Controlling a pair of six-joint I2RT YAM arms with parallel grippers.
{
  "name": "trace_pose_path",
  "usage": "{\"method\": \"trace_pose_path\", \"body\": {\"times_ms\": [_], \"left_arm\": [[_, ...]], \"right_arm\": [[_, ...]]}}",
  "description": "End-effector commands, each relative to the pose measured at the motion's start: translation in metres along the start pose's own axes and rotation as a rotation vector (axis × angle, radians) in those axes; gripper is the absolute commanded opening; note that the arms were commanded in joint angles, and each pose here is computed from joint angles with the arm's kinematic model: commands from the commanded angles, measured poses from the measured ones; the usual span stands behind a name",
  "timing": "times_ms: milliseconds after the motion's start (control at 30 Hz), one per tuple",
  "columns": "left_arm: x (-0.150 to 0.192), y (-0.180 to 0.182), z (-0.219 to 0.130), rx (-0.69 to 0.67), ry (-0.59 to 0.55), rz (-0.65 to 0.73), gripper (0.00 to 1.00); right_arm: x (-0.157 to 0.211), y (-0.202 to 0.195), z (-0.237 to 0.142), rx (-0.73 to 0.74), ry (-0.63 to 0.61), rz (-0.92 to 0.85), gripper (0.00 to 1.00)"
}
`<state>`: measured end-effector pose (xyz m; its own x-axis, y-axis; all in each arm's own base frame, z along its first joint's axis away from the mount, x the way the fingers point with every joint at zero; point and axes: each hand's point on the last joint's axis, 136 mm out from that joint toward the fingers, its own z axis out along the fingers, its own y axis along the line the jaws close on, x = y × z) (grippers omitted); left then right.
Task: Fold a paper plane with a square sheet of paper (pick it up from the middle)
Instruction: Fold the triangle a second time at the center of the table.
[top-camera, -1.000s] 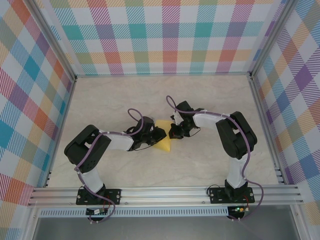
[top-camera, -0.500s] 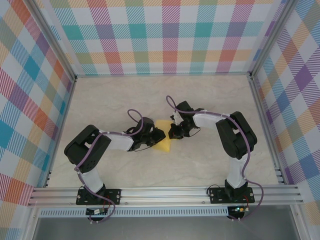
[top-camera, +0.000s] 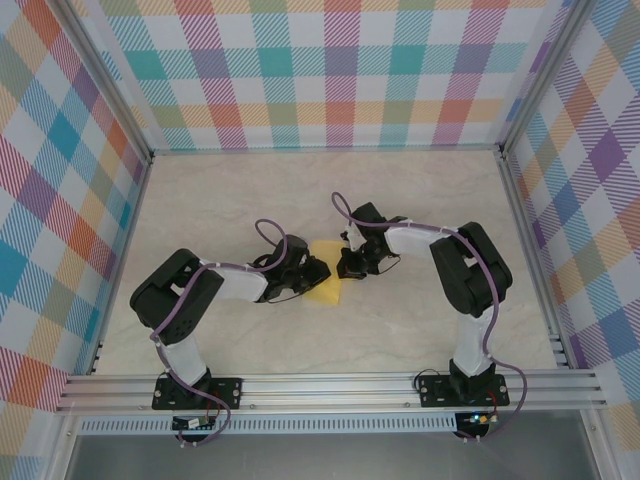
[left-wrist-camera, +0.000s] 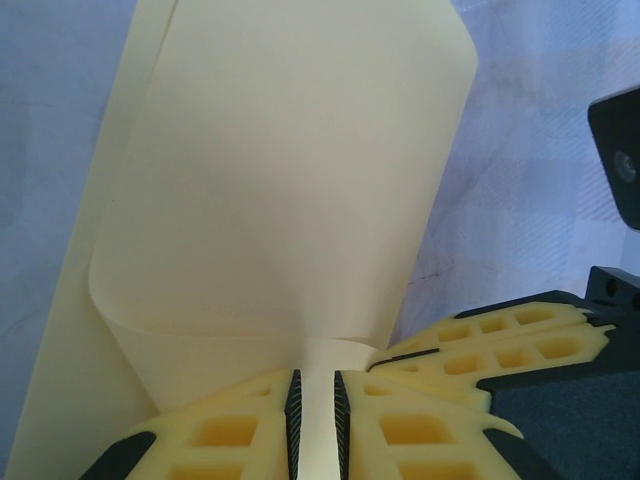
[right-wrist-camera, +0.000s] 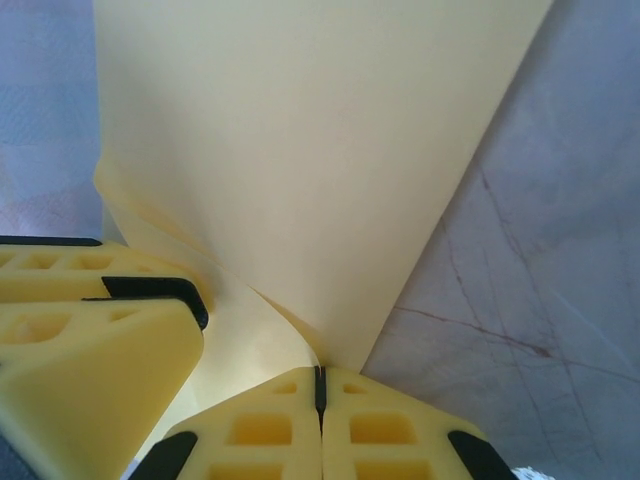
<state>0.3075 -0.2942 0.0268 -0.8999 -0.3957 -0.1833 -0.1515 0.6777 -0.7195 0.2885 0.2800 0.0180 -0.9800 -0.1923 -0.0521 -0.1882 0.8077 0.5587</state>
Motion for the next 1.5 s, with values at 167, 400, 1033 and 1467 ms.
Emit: {"method": "trace_pose_path", "body": {"times_ms": [167, 400, 1033, 1467], "left_arm": [[0.002, 0.027, 0.003, -0.085, 0.011, -0.033, 0.19], [0.004, 0.030, 0.004, -0.097, 0.020, -0.037, 0.19], [0.004, 0.038, 0.005, -0.130, 0.013, -0.057, 0.18], [0.004, 0.039, 0.005, -0.133, 0.010, -0.066, 0.16]], "right_arm": [[-0.005, -0.001, -0.001, 0.023, -0.005, 0.009, 0.04], [-0.010, -0.005, -0.011, 0.068, -0.041, 0.014, 0.13], [0.009, 0.026, -0.026, -0.051, -0.040, 0.046, 0.15], [0.008, 0.021, -0.001, -0.068, 0.020, 0.063, 0.11]]}}
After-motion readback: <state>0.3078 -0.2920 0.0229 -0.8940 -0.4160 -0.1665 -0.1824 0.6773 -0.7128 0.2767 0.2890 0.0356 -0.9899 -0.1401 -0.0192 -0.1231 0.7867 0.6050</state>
